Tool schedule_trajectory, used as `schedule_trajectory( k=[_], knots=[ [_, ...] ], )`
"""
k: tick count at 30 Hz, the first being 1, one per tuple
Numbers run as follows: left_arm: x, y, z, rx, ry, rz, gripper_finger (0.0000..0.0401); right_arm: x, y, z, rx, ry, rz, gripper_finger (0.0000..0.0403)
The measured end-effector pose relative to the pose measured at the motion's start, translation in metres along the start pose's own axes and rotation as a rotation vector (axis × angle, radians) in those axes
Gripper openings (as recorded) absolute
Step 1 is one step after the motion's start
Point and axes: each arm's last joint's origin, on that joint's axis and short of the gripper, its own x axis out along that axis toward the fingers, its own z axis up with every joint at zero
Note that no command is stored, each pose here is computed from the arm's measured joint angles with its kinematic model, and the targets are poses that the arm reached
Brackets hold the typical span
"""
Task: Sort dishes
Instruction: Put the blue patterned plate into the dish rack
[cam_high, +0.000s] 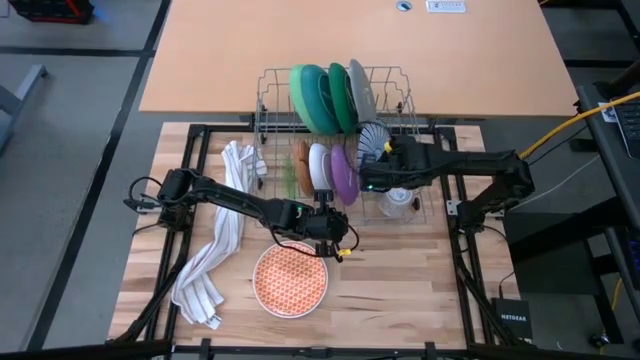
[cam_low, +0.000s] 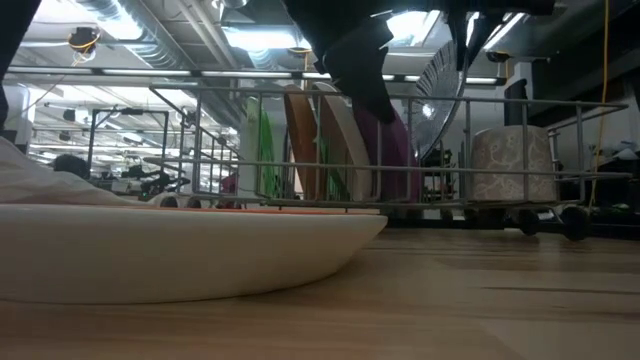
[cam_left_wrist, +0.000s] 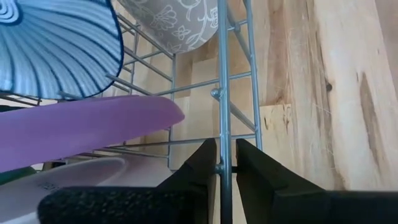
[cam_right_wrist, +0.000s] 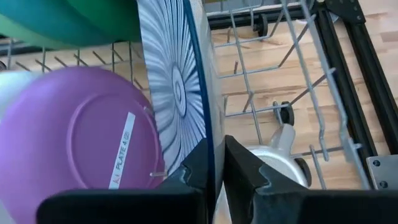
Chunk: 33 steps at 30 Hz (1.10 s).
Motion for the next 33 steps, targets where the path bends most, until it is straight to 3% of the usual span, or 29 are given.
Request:
schedule_trajectory(
  k=[18, 33],
  knots=[
    [0.003, 0.0, -0.002, 0.006, -0.001, -0.002, 0.0045, 0.011, 0.019, -0.041, 0.018, 0.064, -0.037, 0.0032],
    [-0.003, -0.015, -0.005, 0.121, -0.004, -0.005, 0.0052, 0.009, 0.02, -0.049, -0.036, 0.255, -0.054, 0.0079]
  ],
)
